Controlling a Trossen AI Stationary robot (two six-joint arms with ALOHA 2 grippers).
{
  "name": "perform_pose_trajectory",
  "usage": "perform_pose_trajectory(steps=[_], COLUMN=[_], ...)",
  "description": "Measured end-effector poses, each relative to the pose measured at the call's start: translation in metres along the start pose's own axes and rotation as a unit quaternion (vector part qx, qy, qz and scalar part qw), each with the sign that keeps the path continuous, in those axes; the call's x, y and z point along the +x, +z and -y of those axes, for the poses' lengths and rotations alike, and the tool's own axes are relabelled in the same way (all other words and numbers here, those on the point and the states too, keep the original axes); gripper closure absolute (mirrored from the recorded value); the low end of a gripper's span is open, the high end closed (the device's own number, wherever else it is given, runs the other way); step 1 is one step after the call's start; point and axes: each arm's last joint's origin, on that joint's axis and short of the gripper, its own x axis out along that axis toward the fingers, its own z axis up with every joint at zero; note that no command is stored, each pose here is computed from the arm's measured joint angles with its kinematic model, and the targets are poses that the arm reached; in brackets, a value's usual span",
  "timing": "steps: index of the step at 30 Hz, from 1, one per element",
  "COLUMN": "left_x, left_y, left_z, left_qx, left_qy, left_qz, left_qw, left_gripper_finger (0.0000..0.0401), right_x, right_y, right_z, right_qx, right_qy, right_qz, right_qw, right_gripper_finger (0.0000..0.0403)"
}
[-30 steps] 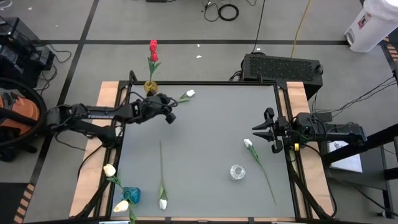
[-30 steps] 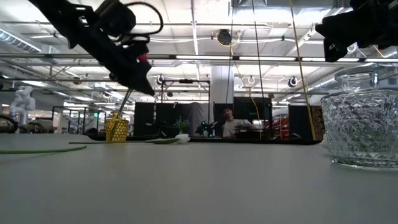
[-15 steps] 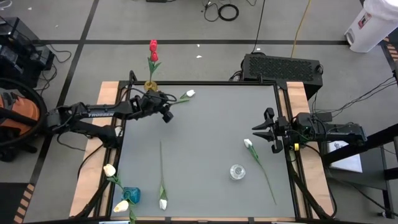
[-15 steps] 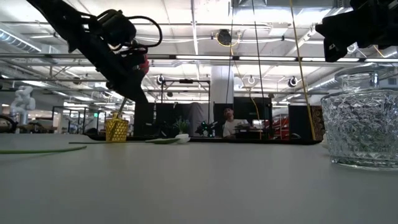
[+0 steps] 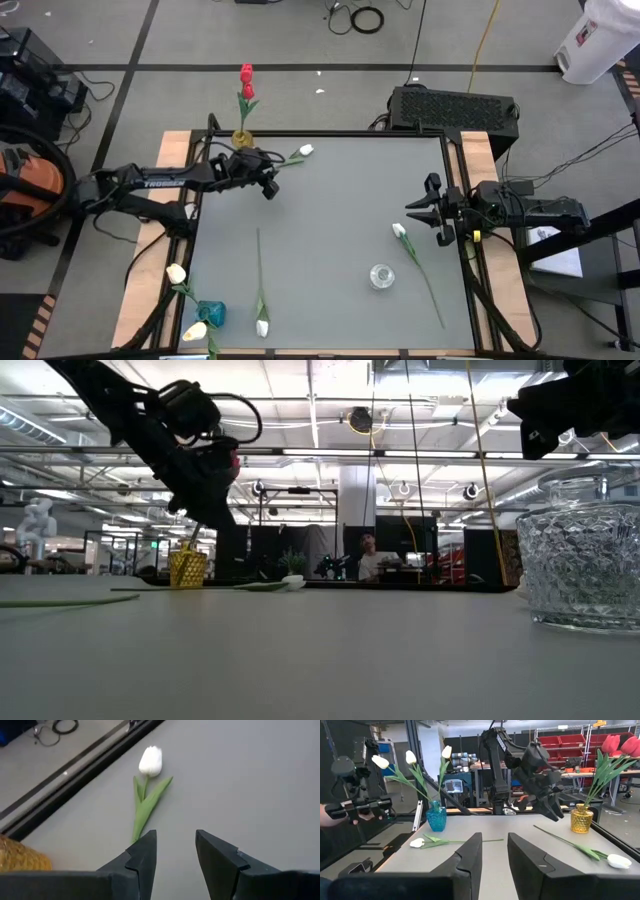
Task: Sort flowers into vase by color
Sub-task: Put the top white tulip into the transparent vase
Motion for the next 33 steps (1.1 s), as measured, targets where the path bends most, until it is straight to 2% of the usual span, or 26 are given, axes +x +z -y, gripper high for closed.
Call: perform_pose_trajectory(steps=[6, 14, 21, 29, 33], left_x=[0.021, 0.05, 0.055, 0.053, 0.052], left_y=[-0.002, 0.012, 0.021, 0.03, 0.033], left_z=[-0.004, 0.002, 0.002, -0.007, -0.006], left_qx=[0.001, 0.041, 0.047, -0.022, -0.024], left_qy=[0.01, 0.02, 0.057, 0.087, 0.082], left_qz=[-0.048, -0.124, -0.137, -0.15, -0.151], left_qw=[0.999, 0.991, 0.988, 0.985, 0.985], left_gripper_finger=[0.0257, 0.0257, 0.0257, 0.0257, 0.0257], right_x=[0.0, 0.0, 0.0, 0.0, 0.0], right_y=[0.0, 0.0, 0.0, 0.0, 0.0], right_z=[0.0, 0.0, 0.0, 0.0, 0.0], right_qx=[0.0, 0.0, 0.0, 0.0, 0.0], right_qy=[0.0, 0.0, 0.0, 0.0, 0.0], right_qz=[0.0, 0.0, -0.001, -0.001, -0.001], right_qw=[1.0, 1.0, 1.0, 1.0, 1.0], right_gripper_finger=[0.0319, 0.0319, 0.0319, 0.0319, 0.0319])
